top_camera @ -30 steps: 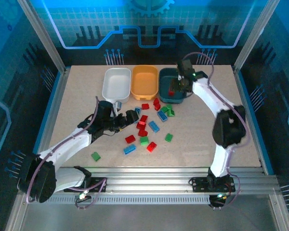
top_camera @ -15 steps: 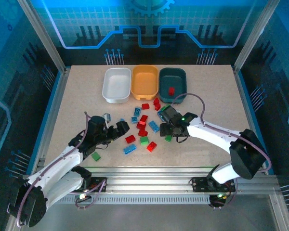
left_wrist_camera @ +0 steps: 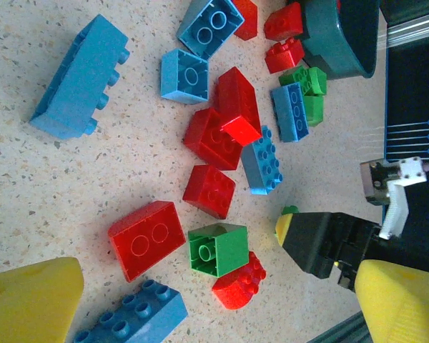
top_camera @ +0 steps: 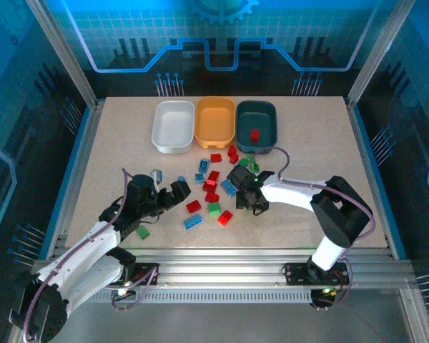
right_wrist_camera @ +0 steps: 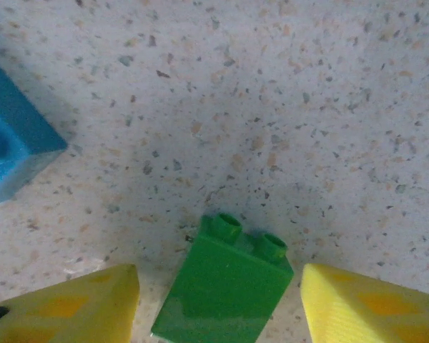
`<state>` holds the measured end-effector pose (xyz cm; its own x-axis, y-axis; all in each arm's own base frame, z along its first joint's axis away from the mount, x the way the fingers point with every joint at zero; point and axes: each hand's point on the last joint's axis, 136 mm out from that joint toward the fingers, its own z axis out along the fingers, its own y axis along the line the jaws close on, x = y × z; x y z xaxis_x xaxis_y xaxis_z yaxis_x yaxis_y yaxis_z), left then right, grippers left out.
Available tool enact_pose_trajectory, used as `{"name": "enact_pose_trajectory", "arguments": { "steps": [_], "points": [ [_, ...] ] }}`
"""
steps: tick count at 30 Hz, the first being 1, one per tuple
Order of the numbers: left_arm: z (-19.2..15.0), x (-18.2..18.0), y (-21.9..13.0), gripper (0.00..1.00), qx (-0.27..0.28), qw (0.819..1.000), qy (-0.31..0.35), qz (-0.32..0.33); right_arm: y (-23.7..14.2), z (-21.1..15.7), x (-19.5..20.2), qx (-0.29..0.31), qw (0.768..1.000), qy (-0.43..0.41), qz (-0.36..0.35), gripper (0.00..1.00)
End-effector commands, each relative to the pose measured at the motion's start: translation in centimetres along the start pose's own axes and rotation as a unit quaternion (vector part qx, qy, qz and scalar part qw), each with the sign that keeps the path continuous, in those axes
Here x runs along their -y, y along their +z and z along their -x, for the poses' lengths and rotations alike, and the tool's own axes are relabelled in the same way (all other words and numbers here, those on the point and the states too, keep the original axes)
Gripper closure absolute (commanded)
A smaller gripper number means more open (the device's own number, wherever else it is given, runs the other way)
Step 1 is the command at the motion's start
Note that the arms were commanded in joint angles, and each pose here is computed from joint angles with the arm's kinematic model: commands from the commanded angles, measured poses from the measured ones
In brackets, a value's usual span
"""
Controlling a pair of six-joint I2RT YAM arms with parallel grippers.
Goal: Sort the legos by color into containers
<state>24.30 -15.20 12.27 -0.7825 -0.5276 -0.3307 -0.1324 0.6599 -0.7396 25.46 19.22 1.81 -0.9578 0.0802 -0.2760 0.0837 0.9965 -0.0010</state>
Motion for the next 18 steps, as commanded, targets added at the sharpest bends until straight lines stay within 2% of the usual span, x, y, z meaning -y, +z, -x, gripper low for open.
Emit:
{"name": "enact_pose_trajectory", "arguments": {
  "steps": [1,5,7,14,18],
  "points": [
    [-0.3,-0.3,0.0,0.01,-0.004,1.000,0.004,0.006,0.5,-0.2,0.2,0.003,1.000,0.000,-0.011,0.42],
    [-0.1,-0.2,0.2,0.01,-0.002,1.000,0.007,0.006,0.3,-0.2,0.5,0.008,1.000,-0.001,-0.010,0.58],
    [0.0,0.1,0.3,0.01,-0.002,1.000,0.008,0.002,0.2,0.1,0.8,0.012,1.000,0.002,-0.010,0.63],
    [0.3,0.9,1.1,0.01,-0.015,1.000,0.010,0.000,-0.1,0.5,1.7,0.023,1.000,-0.011,-0.007,0.71],
    [0.6,1.3,1.5,0.01,-0.015,1.000,0.009,-0.003,-1.3,1.5,1.6,0.046,0.999,-0.026,0.001,0.72]
  ]
}}
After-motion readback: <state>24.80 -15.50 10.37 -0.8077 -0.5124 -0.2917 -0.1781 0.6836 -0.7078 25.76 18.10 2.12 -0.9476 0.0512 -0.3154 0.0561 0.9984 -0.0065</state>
